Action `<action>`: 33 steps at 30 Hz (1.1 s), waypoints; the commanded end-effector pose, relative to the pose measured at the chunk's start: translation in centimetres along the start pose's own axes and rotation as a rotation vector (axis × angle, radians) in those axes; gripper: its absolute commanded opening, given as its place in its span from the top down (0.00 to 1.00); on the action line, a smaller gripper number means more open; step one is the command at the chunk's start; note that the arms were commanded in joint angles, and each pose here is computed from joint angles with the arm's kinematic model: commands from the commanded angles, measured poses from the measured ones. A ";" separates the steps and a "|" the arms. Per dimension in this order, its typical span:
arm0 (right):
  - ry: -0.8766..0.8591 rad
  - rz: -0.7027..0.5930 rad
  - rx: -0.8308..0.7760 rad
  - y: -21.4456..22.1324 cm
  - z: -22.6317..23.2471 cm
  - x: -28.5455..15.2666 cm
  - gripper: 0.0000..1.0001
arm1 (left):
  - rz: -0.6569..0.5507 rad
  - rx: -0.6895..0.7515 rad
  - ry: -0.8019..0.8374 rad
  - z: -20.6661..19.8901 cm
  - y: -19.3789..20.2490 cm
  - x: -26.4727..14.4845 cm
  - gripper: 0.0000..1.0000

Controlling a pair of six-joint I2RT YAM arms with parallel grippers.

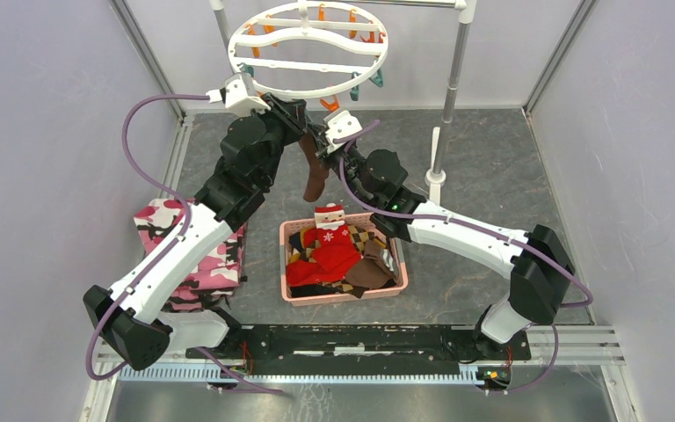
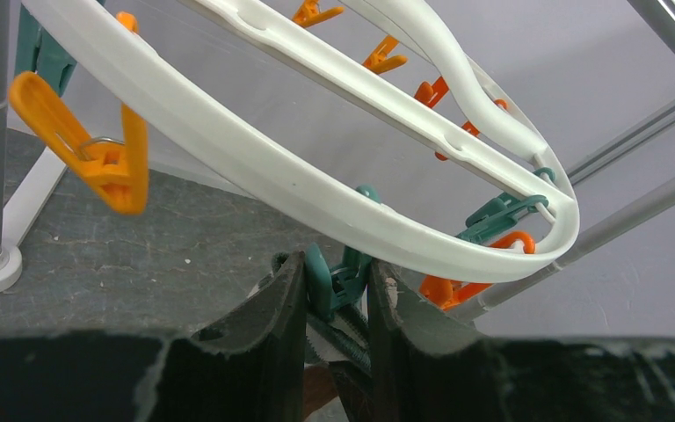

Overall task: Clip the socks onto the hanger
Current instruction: Clamp the sock onto the hanger.

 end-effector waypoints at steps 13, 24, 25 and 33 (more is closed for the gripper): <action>0.000 -0.086 0.004 -3.1 -0.1 0.1 1.00 | -0.053 -0.083 0.034 -0.7 -2.0 -1.1 0.47; -0.006 -0.058 -0.012 -2.3 -0.1 -0.2 1.00 | -0.067 -0.091 0.040 -0.3 -2.6 -2.2 0.35; -0.012 -0.054 -0.015 -2.2 0.0 -0.2 1.00 | -0.070 -0.091 0.041 -0.2 -2.8 -2.5 0.34; -0.026 -0.021 -0.028 -1.0 0.2 -0.3 0.82 | -0.087 -0.087 0.065 0.0 -3.8 -3.9 0.30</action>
Point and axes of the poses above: each gripper's point midway between its finger pads, its own x axis out along the fingers, its own z axis along the line the jaws close on, y = z × x, the point moved 6 cm from there along -x, back along the fingers, and after that the axes turned 8 degrees about x, right-handed, at the moved point
